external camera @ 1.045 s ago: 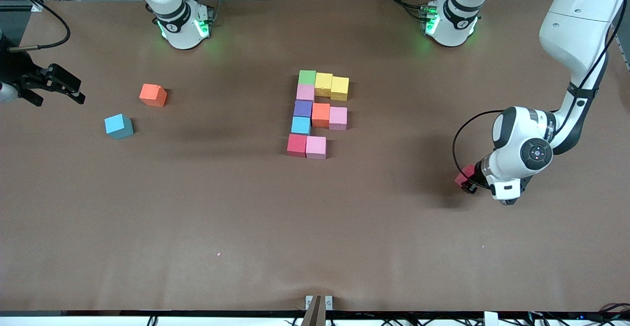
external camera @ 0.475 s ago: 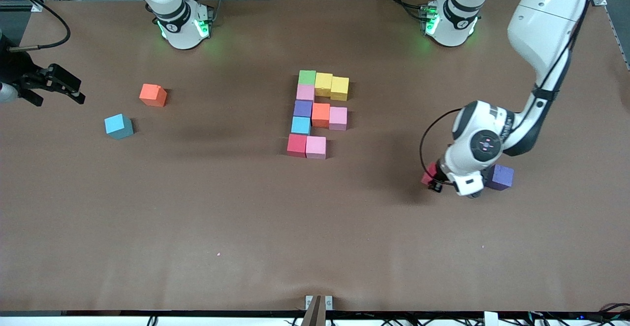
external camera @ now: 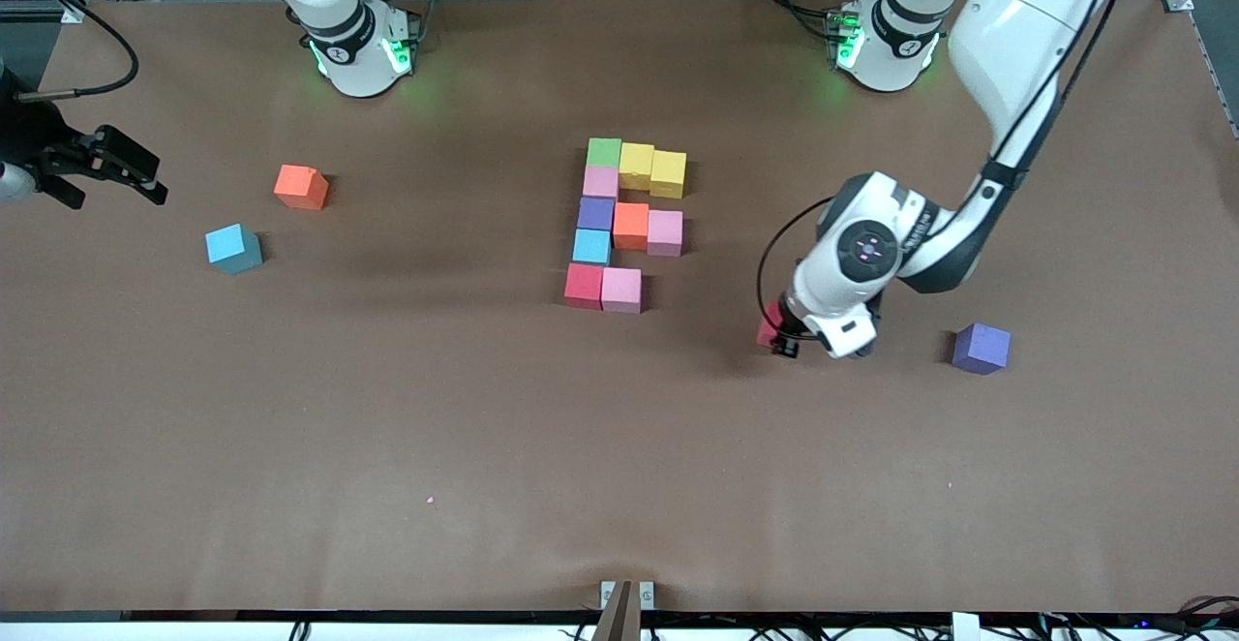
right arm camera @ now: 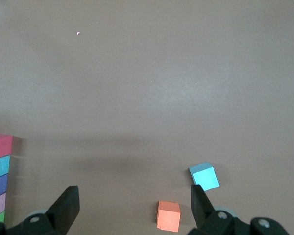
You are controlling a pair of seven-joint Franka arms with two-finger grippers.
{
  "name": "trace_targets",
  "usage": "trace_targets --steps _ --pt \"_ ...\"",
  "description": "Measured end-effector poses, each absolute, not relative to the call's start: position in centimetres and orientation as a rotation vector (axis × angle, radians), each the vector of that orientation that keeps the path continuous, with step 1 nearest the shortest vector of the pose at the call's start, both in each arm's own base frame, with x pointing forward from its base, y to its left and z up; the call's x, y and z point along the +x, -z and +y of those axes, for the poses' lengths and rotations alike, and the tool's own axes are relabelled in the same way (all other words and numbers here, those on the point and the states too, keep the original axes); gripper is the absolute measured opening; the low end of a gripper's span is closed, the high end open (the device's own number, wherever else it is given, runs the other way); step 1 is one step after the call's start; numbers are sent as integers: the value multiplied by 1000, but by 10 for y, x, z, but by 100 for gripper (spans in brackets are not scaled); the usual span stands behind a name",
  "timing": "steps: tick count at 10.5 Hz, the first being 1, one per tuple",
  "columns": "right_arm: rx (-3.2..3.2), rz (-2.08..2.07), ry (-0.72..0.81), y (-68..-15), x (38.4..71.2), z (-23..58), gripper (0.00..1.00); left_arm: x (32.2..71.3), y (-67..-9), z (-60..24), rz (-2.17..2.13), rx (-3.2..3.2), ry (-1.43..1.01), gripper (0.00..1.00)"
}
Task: Arrange 11 blocks into digit 3
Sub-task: 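Carry the red cube to the digit shape with the left gripper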
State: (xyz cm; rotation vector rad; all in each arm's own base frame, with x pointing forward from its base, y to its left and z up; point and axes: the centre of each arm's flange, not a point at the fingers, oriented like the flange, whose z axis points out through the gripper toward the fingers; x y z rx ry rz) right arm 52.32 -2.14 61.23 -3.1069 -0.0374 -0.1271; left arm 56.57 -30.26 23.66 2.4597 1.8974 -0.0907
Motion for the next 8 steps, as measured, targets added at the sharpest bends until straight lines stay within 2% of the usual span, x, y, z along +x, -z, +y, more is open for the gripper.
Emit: trace_targets --steps 8 --pt "-3107 -37 127 -612 523 -22 100 517 -252 -418 1996 2327 130 59"
